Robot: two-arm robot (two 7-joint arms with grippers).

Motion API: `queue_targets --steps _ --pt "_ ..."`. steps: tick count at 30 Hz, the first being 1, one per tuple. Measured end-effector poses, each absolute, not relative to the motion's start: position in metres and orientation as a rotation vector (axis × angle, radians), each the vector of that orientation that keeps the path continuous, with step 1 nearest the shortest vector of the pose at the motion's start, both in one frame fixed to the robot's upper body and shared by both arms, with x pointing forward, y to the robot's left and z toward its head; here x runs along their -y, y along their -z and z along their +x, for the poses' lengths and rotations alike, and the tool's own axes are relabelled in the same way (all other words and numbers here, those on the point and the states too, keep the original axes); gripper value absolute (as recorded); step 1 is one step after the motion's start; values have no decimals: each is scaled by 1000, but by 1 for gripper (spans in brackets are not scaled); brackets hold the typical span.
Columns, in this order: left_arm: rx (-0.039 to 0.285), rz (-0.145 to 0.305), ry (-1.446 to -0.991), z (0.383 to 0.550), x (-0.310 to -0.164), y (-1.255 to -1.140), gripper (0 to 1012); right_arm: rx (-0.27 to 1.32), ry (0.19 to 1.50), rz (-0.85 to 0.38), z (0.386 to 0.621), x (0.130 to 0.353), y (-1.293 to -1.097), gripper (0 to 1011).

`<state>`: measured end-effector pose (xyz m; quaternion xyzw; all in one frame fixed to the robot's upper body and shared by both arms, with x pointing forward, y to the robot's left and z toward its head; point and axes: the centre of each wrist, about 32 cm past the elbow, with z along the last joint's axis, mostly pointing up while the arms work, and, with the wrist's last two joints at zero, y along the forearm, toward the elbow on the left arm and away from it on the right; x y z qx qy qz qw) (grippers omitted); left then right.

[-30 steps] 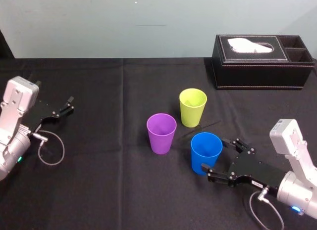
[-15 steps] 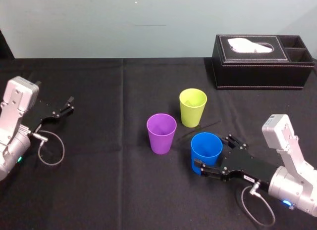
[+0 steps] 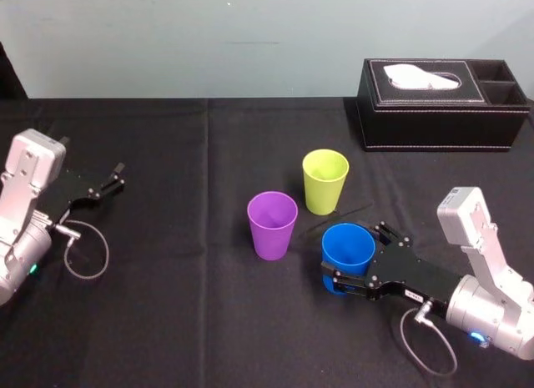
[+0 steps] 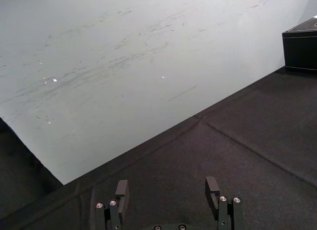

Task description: Stack the three plastic cups sequentially using one hand.

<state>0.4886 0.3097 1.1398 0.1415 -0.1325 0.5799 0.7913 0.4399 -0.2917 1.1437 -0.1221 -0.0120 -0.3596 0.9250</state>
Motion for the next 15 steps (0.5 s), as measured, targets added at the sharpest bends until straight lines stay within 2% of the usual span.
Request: queue_targets --steps 6,12,15 --pt "285 304 -1248 489 -310 -1140 1011 24 738 -251 439 292 -1144 965" --pt "285 304 -1248 489 -310 -1140 1011 25 738 -251 439 292 -1144 816" --pt "285 304 -1248 489 -310 -1140 1011 25 738 -251 439 292 -1144 784"
